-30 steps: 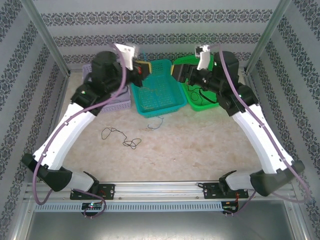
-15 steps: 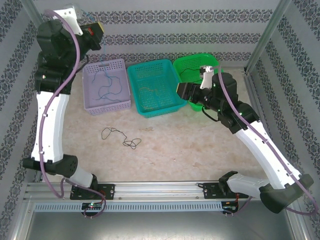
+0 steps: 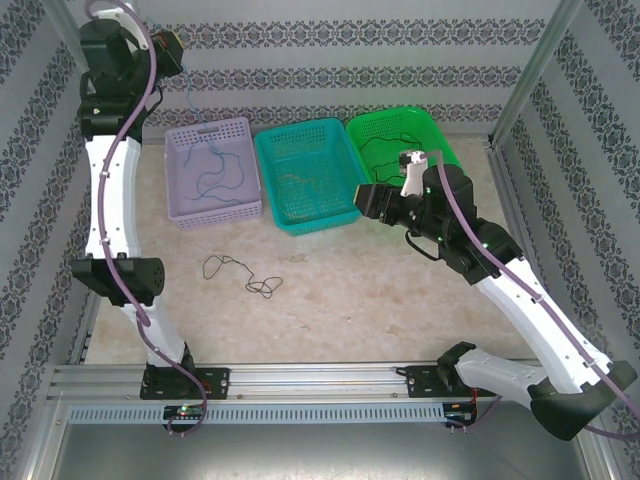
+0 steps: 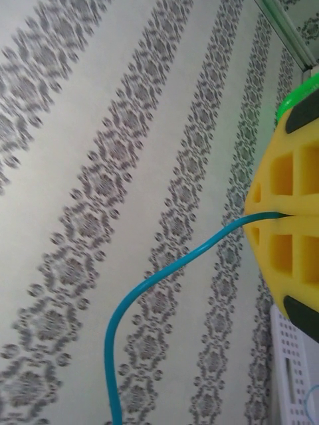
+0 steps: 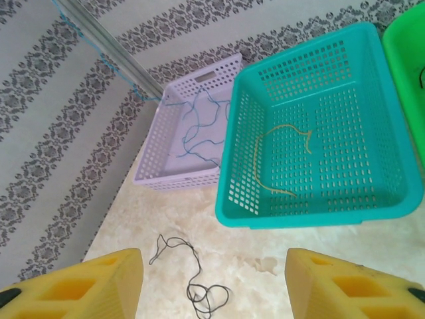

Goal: Untangle the cables

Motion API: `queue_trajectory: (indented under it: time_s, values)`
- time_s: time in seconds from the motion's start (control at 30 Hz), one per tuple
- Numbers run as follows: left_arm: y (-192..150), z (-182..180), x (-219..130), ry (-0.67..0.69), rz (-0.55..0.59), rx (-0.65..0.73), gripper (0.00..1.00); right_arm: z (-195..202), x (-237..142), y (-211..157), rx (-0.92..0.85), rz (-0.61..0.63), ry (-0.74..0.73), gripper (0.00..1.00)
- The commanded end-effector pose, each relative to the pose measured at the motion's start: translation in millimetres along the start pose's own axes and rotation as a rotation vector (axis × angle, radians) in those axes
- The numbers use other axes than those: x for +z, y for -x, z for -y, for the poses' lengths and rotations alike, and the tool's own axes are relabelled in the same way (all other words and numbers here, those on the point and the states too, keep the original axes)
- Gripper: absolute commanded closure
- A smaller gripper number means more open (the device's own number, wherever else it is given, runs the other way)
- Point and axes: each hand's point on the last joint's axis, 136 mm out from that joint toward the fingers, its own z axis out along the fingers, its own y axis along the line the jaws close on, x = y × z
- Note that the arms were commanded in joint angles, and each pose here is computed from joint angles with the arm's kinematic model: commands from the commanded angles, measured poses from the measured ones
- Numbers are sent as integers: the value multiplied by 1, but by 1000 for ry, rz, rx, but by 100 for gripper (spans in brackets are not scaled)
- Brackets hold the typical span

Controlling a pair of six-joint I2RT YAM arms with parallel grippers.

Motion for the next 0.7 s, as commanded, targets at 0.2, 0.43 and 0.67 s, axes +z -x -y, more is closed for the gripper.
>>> queue_trajectory:
  time_s: [0.2,0.43,0.67]
  values:
    - [-127,-108,79,243,-276,-143,100,8,-3,-10,21,-1,-44,42]
    - [-216,-178,108,382,-476,-374,71,11,2,-16,28,-19,-57,42]
    - [-198,-166,85,414,-479,-388,31,16,9,-23,30,-43,-67,42]
